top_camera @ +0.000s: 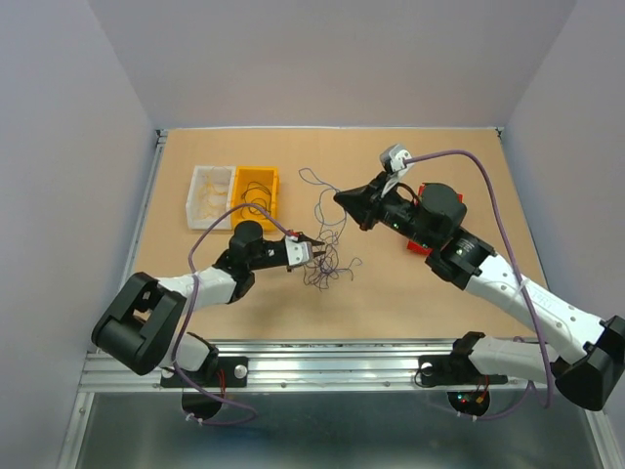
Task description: Untangle the cables
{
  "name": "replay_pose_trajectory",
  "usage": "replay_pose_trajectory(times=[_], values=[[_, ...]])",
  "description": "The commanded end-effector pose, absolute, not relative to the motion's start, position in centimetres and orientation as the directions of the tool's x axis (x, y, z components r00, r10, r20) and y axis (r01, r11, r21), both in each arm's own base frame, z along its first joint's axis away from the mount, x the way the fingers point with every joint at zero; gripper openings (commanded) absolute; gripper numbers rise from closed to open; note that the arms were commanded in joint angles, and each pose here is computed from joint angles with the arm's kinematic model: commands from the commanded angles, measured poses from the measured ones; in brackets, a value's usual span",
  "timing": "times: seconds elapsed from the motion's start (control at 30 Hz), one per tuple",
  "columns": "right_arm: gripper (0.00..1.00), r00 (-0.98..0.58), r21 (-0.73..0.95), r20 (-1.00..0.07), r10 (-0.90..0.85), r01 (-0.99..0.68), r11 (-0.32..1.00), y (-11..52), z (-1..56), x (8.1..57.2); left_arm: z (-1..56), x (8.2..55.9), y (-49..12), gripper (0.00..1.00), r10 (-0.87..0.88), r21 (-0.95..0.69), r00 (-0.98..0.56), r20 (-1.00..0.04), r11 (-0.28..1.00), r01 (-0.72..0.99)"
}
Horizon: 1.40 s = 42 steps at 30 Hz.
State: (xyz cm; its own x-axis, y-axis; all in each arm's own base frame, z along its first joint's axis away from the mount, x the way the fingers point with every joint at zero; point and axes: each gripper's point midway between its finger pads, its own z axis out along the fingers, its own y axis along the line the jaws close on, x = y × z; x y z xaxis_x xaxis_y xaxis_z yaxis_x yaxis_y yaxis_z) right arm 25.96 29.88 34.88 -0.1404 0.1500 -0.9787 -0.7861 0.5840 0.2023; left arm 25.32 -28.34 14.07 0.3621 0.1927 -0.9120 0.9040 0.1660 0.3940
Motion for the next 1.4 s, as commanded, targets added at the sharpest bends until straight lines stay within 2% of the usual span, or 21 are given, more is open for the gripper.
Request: replay_pose_trajectory(times=[0.0, 0.17, 0.37, 0.63, 0.8, 0.97, 1.13, 1.37], values=[[0.01, 0.032, 0.174, -0.950, 0.310, -0.770, 0.614, 28.8, 44.3, 26.5, 15.3, 26.5, -29.0, 0.32, 0.200, 0.463, 0.430, -0.880, 0.165, 0.871], [0.01, 0.171, 0.208, -0.890, 0.423, -0.673, 0.710, 25.1, 52.4, 27.1, 14.6, 27.1, -28.7, 0.33, 0.232, 0.471, 0.427, -0.874, 0.184, 0.863], [0.01, 0.262, 0.280, -0.825, 0.501, -0.581, 0.765, 20.9, 57.0, 26.7, 13.1, 27.2, -28.6, 0.34, 0.264, 0.465, 0.415, -0.871, 0.167, 0.870], [0.00, 0.376, 0.364, -0.676, 0.634, -0.577, 0.731, 16.0, 65.7, 23.4, 12.6, 27.4, -28.8, 0.34, 0.275, 0.439, 0.387, -0.880, 0.163, 0.883], [0.01, 0.409, 0.400, -0.614, 0.674, -0.575, 0.714, 14.0, 68.4, 22.3, 12.9, 27.4, -28.7, 0.35, 0.270, 0.442, 0.390, -0.880, 0.168, 0.881], [0.01, 0.405, 0.437, -0.587, 0.701, -0.571, 0.695, 13.2, 68.8, 21.9, 14.5, 27.5, -28.6, 0.47, 0.246, 0.438, 0.387, -0.888, 0.202, 0.876], [0.00, 0.379, 0.441, -0.606, 0.700, -0.572, 0.692, 13.9, 67.5, 22.4, 16.7, 26.5, -27.9, 0.59, 0.202, 0.476, 0.437, -0.876, 0.232, 0.848], [0.01, 0.388, 0.452, -0.718, 0.578, -0.371, 0.811, 13.9, 61.4, 26.6, 18.7, 26.7, -26.2, 0.63, 0.189, 0.504, 0.467, -0.864, 0.334, 0.797]])
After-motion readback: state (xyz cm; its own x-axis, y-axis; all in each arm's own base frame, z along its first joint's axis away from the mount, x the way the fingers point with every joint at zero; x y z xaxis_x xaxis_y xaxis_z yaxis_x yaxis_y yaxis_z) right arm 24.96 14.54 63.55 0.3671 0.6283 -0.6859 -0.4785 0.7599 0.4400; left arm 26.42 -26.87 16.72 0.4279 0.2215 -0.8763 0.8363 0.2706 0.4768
